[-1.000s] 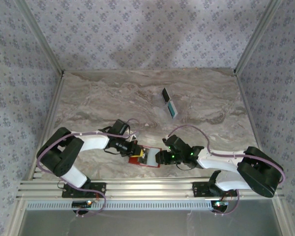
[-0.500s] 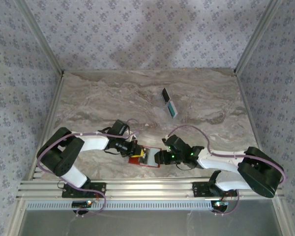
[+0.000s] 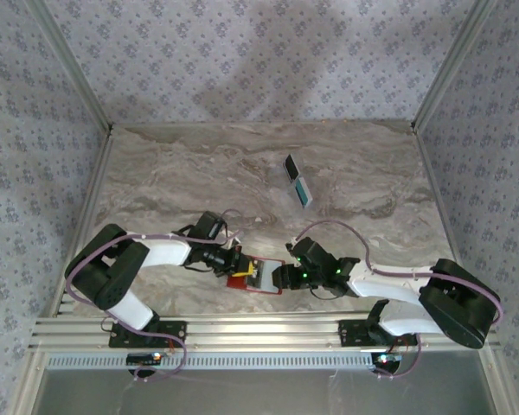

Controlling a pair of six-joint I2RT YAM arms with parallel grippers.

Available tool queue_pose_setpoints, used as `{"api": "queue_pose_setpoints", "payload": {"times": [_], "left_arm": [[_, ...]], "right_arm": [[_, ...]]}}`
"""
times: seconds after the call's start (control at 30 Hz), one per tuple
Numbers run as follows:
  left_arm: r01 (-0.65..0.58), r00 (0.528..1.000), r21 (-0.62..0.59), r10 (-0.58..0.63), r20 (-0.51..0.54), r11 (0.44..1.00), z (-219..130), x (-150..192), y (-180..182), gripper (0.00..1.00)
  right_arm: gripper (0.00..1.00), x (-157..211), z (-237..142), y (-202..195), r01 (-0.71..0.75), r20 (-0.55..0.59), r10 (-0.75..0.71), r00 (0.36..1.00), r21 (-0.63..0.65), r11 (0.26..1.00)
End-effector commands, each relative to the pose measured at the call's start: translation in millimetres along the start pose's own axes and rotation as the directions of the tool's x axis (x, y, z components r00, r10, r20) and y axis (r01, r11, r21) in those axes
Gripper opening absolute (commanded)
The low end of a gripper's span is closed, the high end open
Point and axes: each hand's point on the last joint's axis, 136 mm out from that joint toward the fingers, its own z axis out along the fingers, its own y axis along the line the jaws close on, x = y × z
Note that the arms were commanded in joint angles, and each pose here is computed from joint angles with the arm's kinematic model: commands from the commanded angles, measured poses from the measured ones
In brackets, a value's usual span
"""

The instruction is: Put the credit cards into the card holder

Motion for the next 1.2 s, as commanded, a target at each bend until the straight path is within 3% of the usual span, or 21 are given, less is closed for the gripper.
{"api": "queue_pose_setpoints", "payload": {"times": [0.0,0.4,0.57,0.8,1.17], "left_arm": [[0.022,1.0,0.002,-0.022,-0.002,1.0,4.9,1.7,5.5,0.0],[0.023,1.0,0.018,-0.024,0.008,1.0,9.0,0.8,5.1,0.01],[0.023,1.0,-0.045,-0.022,0.017,0.999,5.0,0.1,9.7,0.21],[0.003,0.999,-0.15,0.003,0.04,0.989,-11.2,-1.7,10.3,0.33],[0.024,0.991,-0.258,0.011,0.133,0.966,-35.2,-9.9,10.1,0.68]], "right_arm": [[0.49,-0.6,-0.8,-9.7,0.002,0.016,-0.003,1.0,0.034,0.999],[0.51,-5.8,-10.1,-8.0,0.005,0.063,-0.006,0.998,0.021,1.0],[0.51,-8.8,-14.6,-5.7,0.013,0.08,-0.014,0.997,0.014,1.0],[0.54,-18.1,-25.6,-9.5,-0.005,0.136,-0.004,0.991,0.066,0.998],[0.55,-25.3,-24.9,4.6,0.04,0.136,-0.051,0.989,0.082,0.996]]}}
